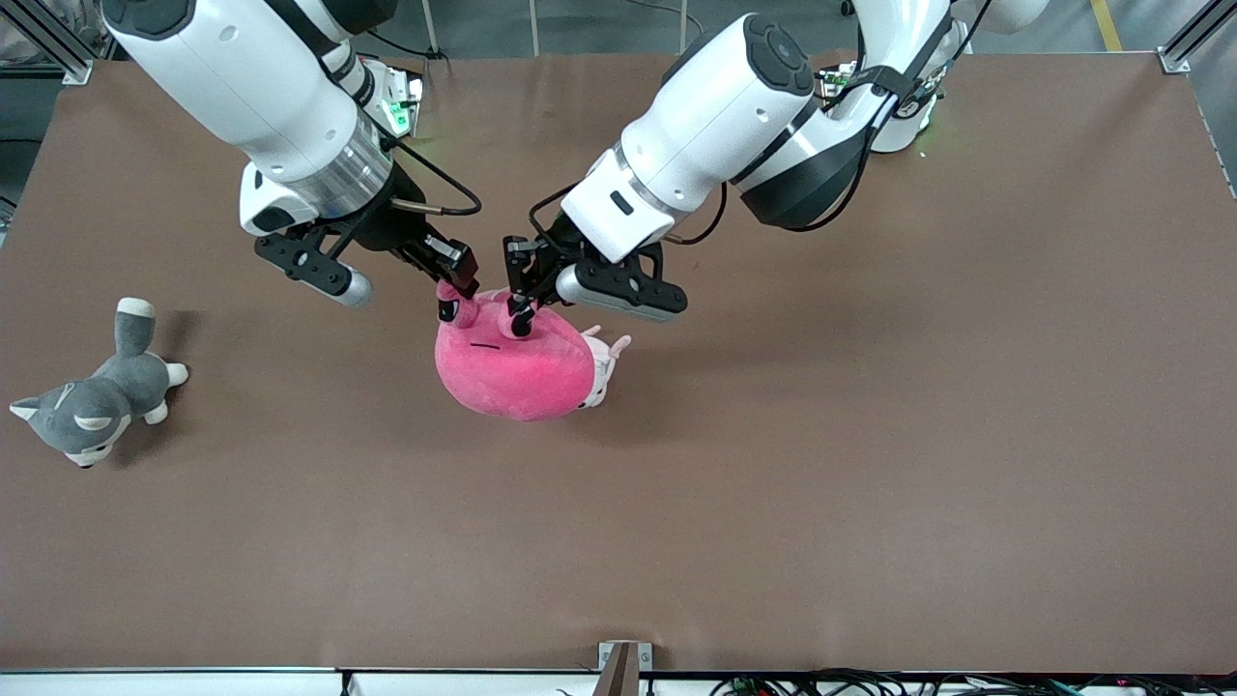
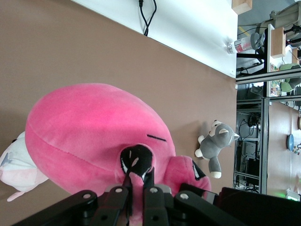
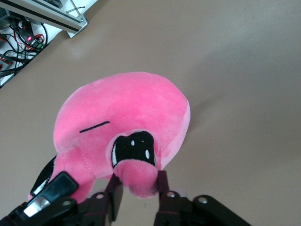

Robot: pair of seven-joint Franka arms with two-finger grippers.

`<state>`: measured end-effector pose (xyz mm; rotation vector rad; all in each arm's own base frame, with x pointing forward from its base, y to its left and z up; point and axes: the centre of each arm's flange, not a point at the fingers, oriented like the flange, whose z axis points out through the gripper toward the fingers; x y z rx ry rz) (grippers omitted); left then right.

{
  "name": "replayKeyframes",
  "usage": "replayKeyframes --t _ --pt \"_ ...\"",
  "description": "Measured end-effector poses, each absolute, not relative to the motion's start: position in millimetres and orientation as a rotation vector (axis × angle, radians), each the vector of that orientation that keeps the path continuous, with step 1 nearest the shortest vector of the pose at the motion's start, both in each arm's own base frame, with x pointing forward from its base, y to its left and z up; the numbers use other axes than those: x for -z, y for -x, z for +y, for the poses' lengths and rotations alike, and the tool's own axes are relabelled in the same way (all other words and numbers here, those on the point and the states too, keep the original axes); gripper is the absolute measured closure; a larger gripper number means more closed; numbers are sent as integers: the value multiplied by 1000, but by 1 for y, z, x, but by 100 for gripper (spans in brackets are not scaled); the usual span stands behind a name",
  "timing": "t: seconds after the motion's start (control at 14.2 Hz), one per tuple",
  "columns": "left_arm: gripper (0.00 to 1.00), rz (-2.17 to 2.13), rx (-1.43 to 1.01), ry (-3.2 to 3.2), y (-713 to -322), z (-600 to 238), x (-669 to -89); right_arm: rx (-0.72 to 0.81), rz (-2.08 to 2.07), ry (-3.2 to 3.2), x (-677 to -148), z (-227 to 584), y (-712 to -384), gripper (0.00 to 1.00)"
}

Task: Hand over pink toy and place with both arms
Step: 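Open the left gripper to release the plush to the right gripper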

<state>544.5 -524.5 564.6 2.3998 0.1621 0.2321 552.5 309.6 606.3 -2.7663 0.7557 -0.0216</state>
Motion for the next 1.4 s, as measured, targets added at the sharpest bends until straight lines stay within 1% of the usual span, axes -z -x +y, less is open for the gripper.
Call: replayKeyframes --t 0.07,0.14,0.21,0.28,1.12,1.19,1.26,1.4 --pt "90 163 -233 -2400 -545 -524 -565 23 754 2766 -606 310 -552 68" --pt "90 163 -233 -2400 -545 -524 -565 24 752 2766 -607 311 -552 74" --pt "90 161 -232 -2400 -544 -525 -565 24 751 2765 -607 311 -552 86" --pt "90 159 -231 -2400 -543 -526 -565 24 750 2765 -607 312 -552 93" --pt "90 157 -233 -2399 -542 -527 -565 26 756 2762 -607 310 -553 93" --pt "86 158 -238 -2396 -543 -527 -565 26 756 2761 -607 310 -553 93" --pt "79 163 -245 -2388 -543 -527 -567 26 757 2761 -607 309 -553 93" --pt "57 199 -245 -2371 -543 -528 -570 26 759 2761 -607 309 -554 93"
